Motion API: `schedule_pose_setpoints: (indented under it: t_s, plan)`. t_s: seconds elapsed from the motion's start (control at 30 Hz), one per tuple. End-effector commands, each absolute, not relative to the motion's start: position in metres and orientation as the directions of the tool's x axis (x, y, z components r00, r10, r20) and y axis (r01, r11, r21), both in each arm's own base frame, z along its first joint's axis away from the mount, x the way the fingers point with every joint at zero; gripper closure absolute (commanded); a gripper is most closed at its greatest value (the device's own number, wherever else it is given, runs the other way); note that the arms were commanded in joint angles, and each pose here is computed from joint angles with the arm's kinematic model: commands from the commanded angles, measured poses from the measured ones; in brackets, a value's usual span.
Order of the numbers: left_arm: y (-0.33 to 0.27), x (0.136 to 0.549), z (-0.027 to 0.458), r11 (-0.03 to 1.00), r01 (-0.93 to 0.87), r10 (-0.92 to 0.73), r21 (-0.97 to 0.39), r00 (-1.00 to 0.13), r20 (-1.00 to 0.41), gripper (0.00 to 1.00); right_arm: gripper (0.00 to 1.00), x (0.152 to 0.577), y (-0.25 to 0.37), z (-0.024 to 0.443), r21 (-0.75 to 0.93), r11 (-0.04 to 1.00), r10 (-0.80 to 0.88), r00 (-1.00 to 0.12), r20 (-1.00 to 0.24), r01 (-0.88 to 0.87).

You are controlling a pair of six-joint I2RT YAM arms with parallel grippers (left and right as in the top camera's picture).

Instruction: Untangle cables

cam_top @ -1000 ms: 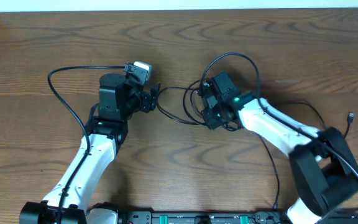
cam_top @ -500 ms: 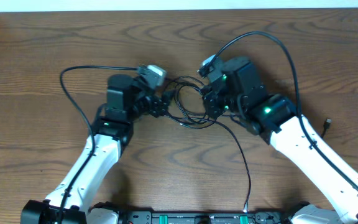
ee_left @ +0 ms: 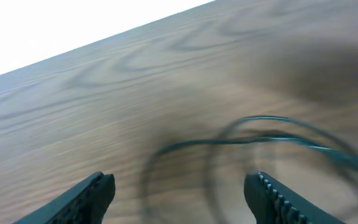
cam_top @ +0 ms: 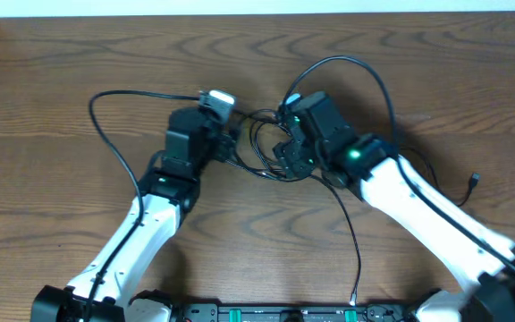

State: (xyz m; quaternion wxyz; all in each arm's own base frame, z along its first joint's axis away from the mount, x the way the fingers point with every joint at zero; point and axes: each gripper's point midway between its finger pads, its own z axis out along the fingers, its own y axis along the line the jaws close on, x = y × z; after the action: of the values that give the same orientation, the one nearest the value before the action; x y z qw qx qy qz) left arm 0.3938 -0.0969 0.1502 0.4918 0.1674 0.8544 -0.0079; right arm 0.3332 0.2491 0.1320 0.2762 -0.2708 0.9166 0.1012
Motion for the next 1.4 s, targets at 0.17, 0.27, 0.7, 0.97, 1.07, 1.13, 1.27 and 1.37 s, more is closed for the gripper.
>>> schedule_pose_setpoints:
  t_s: [0.17, 0.27, 0.7, 0.97, 1.07, 1.13, 1.27, 1.37]
  plan:
    - [-0.023, 0.409, 0.155, 0.976, 0.111, 0.216, 0.185, -0.491, -0.844, 0.28, 0.26, 0.356, 0.257, 0.079, 0.016, 0.845, -0.45, -0.728, -0.517, -0.534]
    - [-0.016, 0.409, 0.155, 0.98, 0.098, 0.197, 0.17, -0.494, -0.847, 0.28, 0.32, 0.362, 0.263, 0.079, 0.024, 0.843, -0.442, -0.716, -0.541, -0.538]
    - [-0.015, 0.408, 0.152, 0.981, 0.097, 0.194, 0.168, -0.507, -0.84, 0.28, 0.34, 0.359, 0.281, 0.05, 0.092, 0.81, -0.458, -0.723, -0.517, -0.579]
    - [-0.015, 0.406, 0.149, 0.981, 0.1, 0.195, 0.167, -0.521, -0.831, 0.28, 0.34, 0.353, 0.3, 0.044, 0.147, 0.773, -0.467, -0.711, -0.527, -0.617]
    - [-0.015, 0.405, 0.148, 0.981, 0.101, 0.195, 0.167, -0.526, -0.828, 0.28, 0.34, 0.351, 0.308, 0.047, 0.15, 0.76, -0.472, -0.696, -0.542, -0.633]
    - [-0.015, 0.404, 0.147, 0.981, 0.102, 0.195, 0.166, -0.53, -0.826, 0.28, 0.33, 0.347, 0.315, 0.048, 0.151, 0.748, -0.48, -0.685, -0.548, -0.646]
    - [-0.017, 0.404, 0.147, 0.981, 0.115, 0.195, 0.158, -0.528, -0.827, 0.28, 0.34, 0.344, 0.318, 0.048, 0.151, 0.742, -0.486, -0.679, -0.55, -0.653]
    - [-0.017, 0.404, 0.147, 0.981, 0.115, 0.195, 0.158, -0.528, -0.827, 0.28, 0.38, 0.344, 0.319, 0.047, 0.151, 0.742, -0.486, -0.679, -0.549, -0.653]
